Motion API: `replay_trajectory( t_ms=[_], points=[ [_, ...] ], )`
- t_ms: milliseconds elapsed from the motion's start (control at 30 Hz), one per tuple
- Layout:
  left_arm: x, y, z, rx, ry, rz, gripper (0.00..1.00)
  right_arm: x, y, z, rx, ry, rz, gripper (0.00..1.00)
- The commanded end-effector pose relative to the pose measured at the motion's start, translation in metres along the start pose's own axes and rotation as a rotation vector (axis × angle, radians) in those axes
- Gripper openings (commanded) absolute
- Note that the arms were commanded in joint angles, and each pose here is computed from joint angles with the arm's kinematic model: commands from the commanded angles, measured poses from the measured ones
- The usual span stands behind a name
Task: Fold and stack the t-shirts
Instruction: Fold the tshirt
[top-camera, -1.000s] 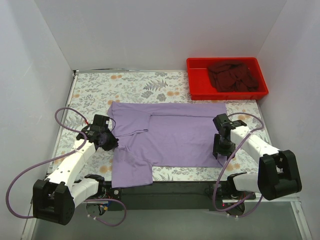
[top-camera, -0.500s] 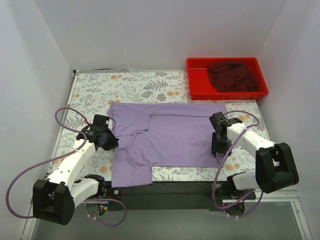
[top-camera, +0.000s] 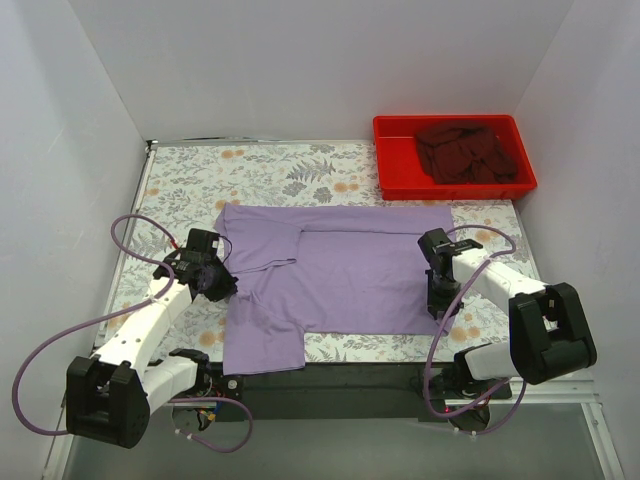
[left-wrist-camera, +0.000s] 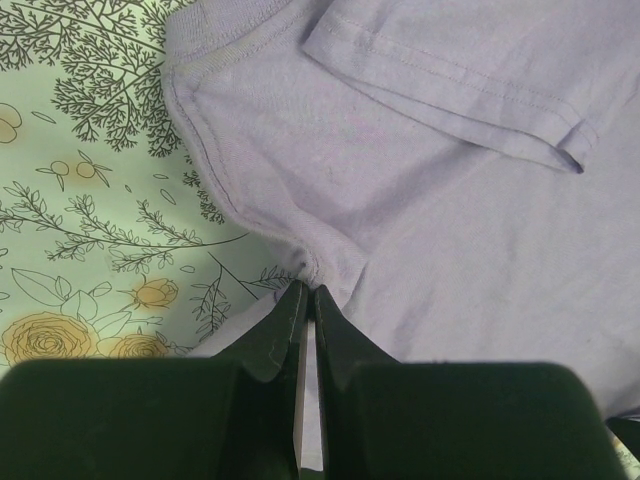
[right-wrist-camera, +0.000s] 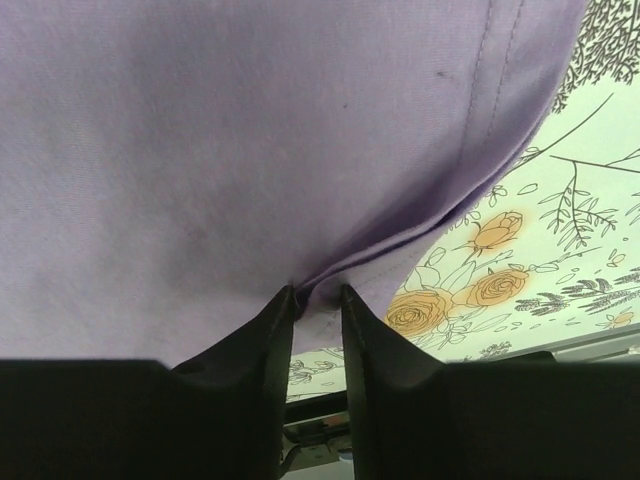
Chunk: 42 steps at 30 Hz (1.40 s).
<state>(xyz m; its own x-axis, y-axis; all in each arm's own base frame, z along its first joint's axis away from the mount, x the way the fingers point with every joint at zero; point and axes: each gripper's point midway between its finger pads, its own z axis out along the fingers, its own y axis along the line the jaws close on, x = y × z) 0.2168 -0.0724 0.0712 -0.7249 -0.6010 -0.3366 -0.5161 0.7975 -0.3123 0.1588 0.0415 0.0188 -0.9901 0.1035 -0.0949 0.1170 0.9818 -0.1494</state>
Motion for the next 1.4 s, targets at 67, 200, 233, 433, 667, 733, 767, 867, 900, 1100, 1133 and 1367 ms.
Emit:
replay_trajectory(
  t_ms=[67, 200, 233, 433, 667, 733, 767, 867, 900, 1100, 1133, 1367],
  points=[
    [0.000, -0.001, 0.000, 0.000, 0.003, 0.012, 0.00, -0.001, -0.006, 0.001, 0.031, -0.016, -0.011, 0.26],
    [0.000, -0.001, -0.001, -0.002, 0.003, 0.011, 0.00, -0.009, -0.010, -0.006, 0.046, -0.058, -0.009, 0.07],
    [0.000, -0.001, -0.001, -0.002, 0.003, 0.012, 0.00, -0.013, -0.013, -0.008, 0.059, -0.074, -0.005, 0.01],
    [-0.001, 0.001, 0.002, -0.027, 0.015, 0.011, 0.00, -0.043, -0.024, -0.032, 0.068, -0.162, 0.042, 0.01],
    [-0.015, 0.001, -0.003, -0.044, 0.004, -0.005, 0.00, -0.072, -0.048, -0.044, 0.017, -0.205, 0.171, 0.01],
    [-0.020, 0.001, -0.006, -0.044, 0.000, -0.007, 0.00, -0.083, -0.055, -0.047, -0.013, -0.233, 0.223, 0.01],
    [-0.024, 0.002, -0.007, -0.046, -0.002, -0.015, 0.00, -0.086, -0.057, -0.048, -0.028, -0.240, 0.237, 0.01],
    [-0.031, 0.003, -0.010, -0.043, 0.005, -0.025, 0.00, -0.098, -0.063, -0.050, -0.071, -0.262, 0.290, 0.01],
    [-0.033, 0.005, -0.010, -0.048, 0.009, -0.028, 0.00, -0.101, -0.065, -0.049, -0.077, -0.265, 0.294, 0.01],
    [-0.054, 0.004, -0.018, -0.051, 0.001, -0.042, 0.00, -0.121, -0.068, -0.049, -0.134, -0.286, 0.331, 0.01],
    [-0.052, 0.000, -0.019, -0.032, 0.024, -0.046, 0.00, -0.124, -0.067, -0.050, -0.147, -0.291, 0.332, 0.01],
    [-0.072, -0.010, -0.018, -0.031, 0.034, -0.059, 0.00, -0.153, -0.063, -0.061, -0.191, -0.330, 0.330, 0.01]
  ],
)
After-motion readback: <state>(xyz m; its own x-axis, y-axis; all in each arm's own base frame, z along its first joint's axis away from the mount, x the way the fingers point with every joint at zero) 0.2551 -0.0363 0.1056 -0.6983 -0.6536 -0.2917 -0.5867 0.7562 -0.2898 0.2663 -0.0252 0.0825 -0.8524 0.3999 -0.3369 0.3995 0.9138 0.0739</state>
